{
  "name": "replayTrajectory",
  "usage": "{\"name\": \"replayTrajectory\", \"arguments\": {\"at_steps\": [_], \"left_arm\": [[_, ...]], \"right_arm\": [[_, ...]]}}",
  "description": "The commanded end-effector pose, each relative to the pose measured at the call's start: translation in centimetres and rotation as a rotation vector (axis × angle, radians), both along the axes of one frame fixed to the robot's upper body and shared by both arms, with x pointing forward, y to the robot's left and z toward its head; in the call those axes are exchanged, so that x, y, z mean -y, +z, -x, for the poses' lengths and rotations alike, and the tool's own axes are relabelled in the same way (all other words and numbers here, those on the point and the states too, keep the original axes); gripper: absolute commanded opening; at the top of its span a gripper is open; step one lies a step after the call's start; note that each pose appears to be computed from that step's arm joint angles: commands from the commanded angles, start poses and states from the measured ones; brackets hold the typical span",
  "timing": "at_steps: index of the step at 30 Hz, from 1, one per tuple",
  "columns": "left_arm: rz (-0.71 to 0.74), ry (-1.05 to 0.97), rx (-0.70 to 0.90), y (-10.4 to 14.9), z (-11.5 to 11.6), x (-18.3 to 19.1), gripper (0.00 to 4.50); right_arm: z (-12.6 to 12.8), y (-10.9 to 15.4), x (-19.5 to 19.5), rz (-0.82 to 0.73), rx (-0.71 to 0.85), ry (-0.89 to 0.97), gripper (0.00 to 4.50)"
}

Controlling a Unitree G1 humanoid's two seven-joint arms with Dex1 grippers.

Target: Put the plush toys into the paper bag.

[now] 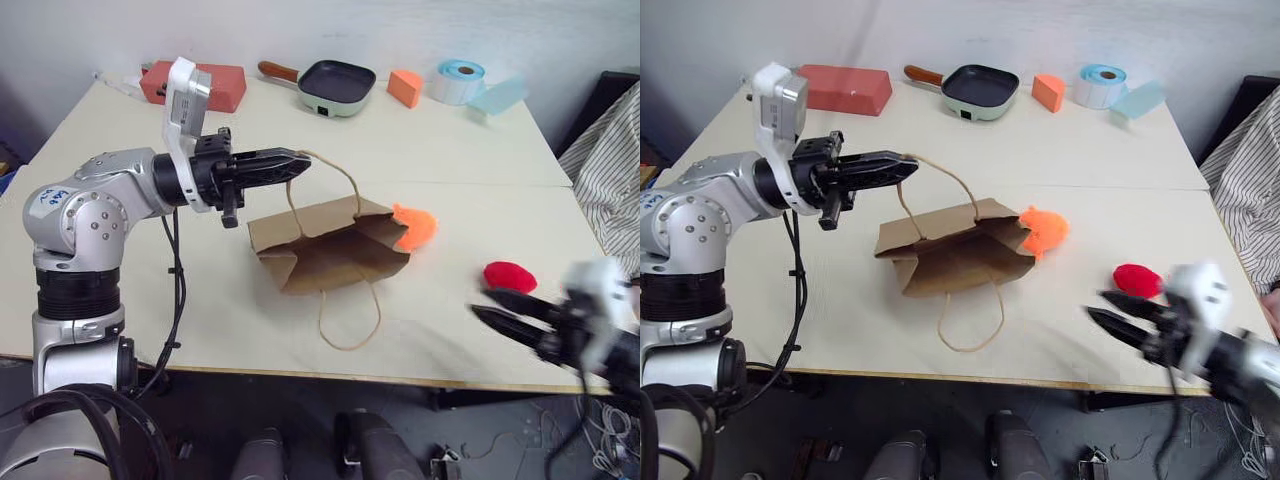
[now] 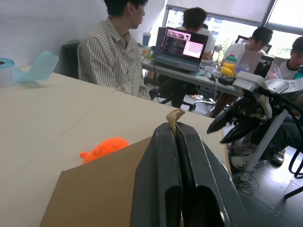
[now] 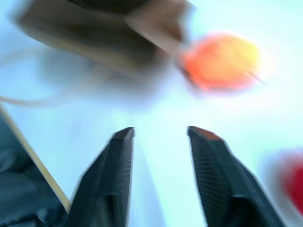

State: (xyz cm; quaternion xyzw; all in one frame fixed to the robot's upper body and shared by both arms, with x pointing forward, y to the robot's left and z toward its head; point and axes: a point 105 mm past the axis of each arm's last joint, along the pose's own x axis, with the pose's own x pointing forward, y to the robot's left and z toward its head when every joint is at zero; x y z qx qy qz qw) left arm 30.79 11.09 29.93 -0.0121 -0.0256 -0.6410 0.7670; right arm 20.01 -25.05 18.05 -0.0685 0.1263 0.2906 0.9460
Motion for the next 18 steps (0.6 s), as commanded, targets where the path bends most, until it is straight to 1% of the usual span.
{"name": "replayTrajectory", "arguments": {"at_steps": [1, 3, 4, 5, 7, 9, 11, 13, 16, 18], "left_arm": [[0.0, -0.027, 0.035, 0.8, 0.6, 0.1, 0.0], [-0.001, -0.028, 0.036, 0.8, 0.6, 0.2, 0.0], [-0.001, -0.029, 0.037, 0.8, 0.6, 0.2, 0.0], [0.0, -0.03, 0.039, 0.8, 0.6, 0.3, 0.0], [0.002, -0.033, 0.043, 0.8, 0.7, 0.5, 0.0], [0.002, -0.034, 0.046, 0.8, 0.7, 0.5, 0.0], [0.003, -0.035, 0.05, 0.7, 0.8, 0.6, 0.0], [0.003, -0.034, 0.055, 0.7, 0.8, 0.6, 0.0], [0.006, -0.031, 0.067, 0.5, 0.8, 0.9, 0.0], [0.012, -0.03, 0.071, 0.5, 0.8, 1.0, 0.0]], "right_arm": [[0.2, 1.0, 1.5, -0.014, 0.046, -0.039, 3.12], [-0.7, 1.0, 1.9, -0.039, 0.061, -0.051, 3.81], [-1.7, 1.0, 1.7, -0.061, 0.075, -0.051, 4.15], [-3.3, 1.1, 1.3, -0.087, 0.093, -0.043, 4.47], [-6.6, 1.6, 0.1, -0.109, 0.137, -0.03, 4.47], [-9.7, 2.1, -0.5, -0.087, 0.182, -0.058, 4.47], [-12.8, 2.6, -1.3, -0.111, 0.197, -0.087, 4.47], [-15.3, 2.8, -2.5, -0.141, 0.181, -0.094, 4.47], [-18.6, 0.6, -5.1, -0.144, 0.042, -0.086, 4.47], [-19.8, -0.8, -6.2, -0.111, -0.013, -0.089, 4.47]]}}
